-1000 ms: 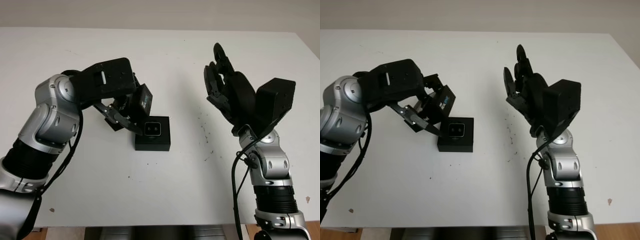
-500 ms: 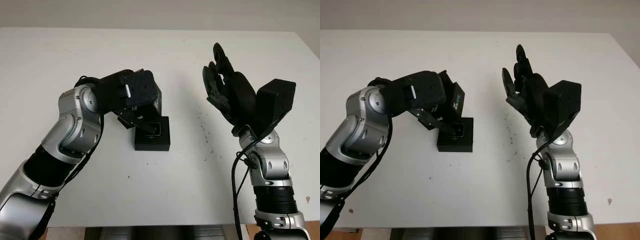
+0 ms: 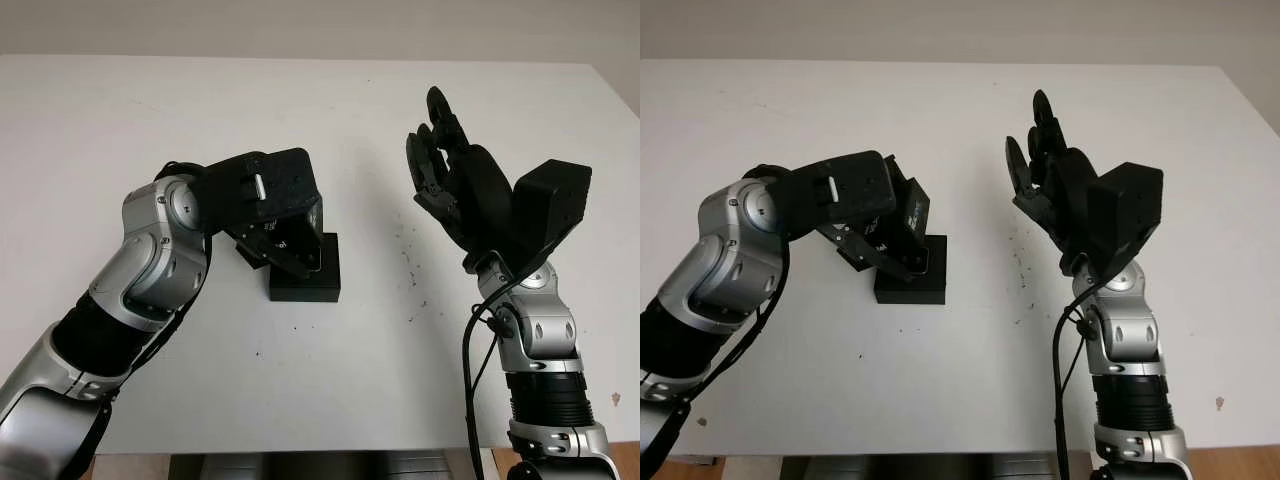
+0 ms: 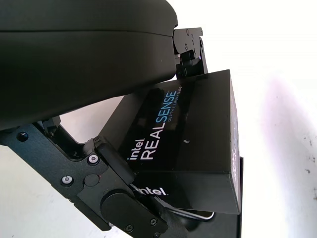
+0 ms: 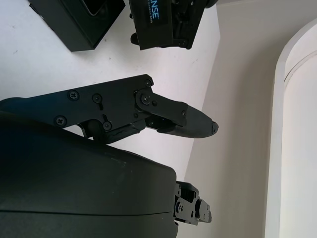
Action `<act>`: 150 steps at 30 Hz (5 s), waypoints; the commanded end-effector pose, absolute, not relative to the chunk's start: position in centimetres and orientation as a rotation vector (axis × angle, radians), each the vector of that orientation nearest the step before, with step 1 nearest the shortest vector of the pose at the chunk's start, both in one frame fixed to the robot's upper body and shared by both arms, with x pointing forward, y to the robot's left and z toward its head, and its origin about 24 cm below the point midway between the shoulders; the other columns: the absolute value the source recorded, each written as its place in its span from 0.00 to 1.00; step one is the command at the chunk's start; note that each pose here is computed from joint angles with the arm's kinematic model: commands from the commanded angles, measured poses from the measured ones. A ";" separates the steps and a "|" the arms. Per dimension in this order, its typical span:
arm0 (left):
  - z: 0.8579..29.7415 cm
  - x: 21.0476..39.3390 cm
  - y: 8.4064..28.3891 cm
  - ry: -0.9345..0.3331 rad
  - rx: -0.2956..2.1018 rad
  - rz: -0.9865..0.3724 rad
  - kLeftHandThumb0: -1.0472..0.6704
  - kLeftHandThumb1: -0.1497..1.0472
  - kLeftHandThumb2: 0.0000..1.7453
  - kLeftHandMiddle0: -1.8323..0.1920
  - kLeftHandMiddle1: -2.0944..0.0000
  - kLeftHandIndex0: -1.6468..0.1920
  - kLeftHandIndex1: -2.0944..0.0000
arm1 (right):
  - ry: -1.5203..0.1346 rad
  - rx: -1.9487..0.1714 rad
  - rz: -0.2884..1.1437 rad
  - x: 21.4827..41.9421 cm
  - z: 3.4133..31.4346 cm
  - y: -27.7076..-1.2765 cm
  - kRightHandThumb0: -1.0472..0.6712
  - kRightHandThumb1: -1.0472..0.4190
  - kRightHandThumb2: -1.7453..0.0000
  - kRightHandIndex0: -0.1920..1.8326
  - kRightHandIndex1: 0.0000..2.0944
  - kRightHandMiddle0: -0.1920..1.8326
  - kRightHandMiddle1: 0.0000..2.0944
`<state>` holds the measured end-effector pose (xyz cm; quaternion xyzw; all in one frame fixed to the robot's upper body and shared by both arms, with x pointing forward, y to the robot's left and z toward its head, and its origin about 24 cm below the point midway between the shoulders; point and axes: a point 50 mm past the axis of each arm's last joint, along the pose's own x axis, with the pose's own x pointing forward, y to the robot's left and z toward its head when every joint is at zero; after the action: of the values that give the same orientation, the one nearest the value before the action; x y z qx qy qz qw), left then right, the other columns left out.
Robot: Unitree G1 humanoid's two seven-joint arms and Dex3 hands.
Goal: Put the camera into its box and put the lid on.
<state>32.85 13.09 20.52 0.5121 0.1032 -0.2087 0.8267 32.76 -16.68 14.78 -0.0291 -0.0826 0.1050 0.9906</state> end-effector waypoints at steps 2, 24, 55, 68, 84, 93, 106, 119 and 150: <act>21.4 32.8 13.1 0.206 1.087 -0.451 0.42 1.00 0.17 0.71 0.00 0.76 0.03 | -0.179 -0.039 0.203 32.9 14.9 -16.7 0.30 0.00 0.65 0.01 0.02 0.02 0.02; 17.7 32.6 13.1 0.221 1.096 -0.496 0.40 1.00 0.17 0.69 0.00 0.68 0.00 | -0.169 -0.024 0.192 32.8 14.6 -16.7 0.30 0.00 0.68 0.01 0.02 0.02 0.02; 17.2 32.3 11.2 0.246 1.025 -0.523 0.38 1.00 0.19 0.57 0.00 0.52 0.00 | -0.157 -0.030 0.188 32.7 14.4 -16.7 0.30 0.00 0.68 0.02 0.03 0.02 0.03; 17.7 31.9 9.8 0.271 1.003 -0.540 0.37 1.00 0.18 0.76 0.04 0.75 0.00 | -0.157 -0.017 0.191 32.7 14.3 -16.5 0.31 0.00 0.67 0.01 0.02 0.01 0.02; 18.5 30.3 8.7 0.223 1.129 -0.647 0.27 1.00 0.24 0.99 0.11 0.99 0.12 | -0.165 -0.014 0.191 32.8 14.0 -16.5 0.30 0.00 0.68 0.01 0.03 0.02 0.03; 18.4 29.2 8.4 0.207 1.149 -0.702 0.25 1.00 0.24 0.97 0.87 1.00 0.84 | -0.163 -0.016 0.187 32.8 14.1 -16.4 0.29 0.00 0.70 0.02 0.03 0.02 0.03; 18.1 29.7 7.6 0.259 1.064 -0.671 0.25 1.00 0.27 1.00 1.00 1.00 1.00 | -0.159 -0.011 0.184 32.7 14.2 -16.3 0.29 0.00 0.71 0.02 0.03 0.02 0.03; 18.3 29.5 7.7 0.270 1.075 -0.706 0.25 1.00 0.26 1.00 1.00 1.00 1.00 | -0.140 -0.015 0.178 32.7 14.2 -16.3 0.31 0.00 0.71 0.01 0.02 0.02 0.02; 20.5 28.3 5.9 0.209 0.985 -0.817 0.23 1.00 0.29 1.00 1.00 1.00 1.00 | -0.122 -0.022 0.178 33.2 14.2 -15.8 0.33 0.00 0.72 0.01 0.03 0.02 0.03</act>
<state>29.05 7.08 20.78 0.4672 0.1022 -0.3460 0.8072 33.09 -16.01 13.93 -0.0142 -0.0570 0.0861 0.9946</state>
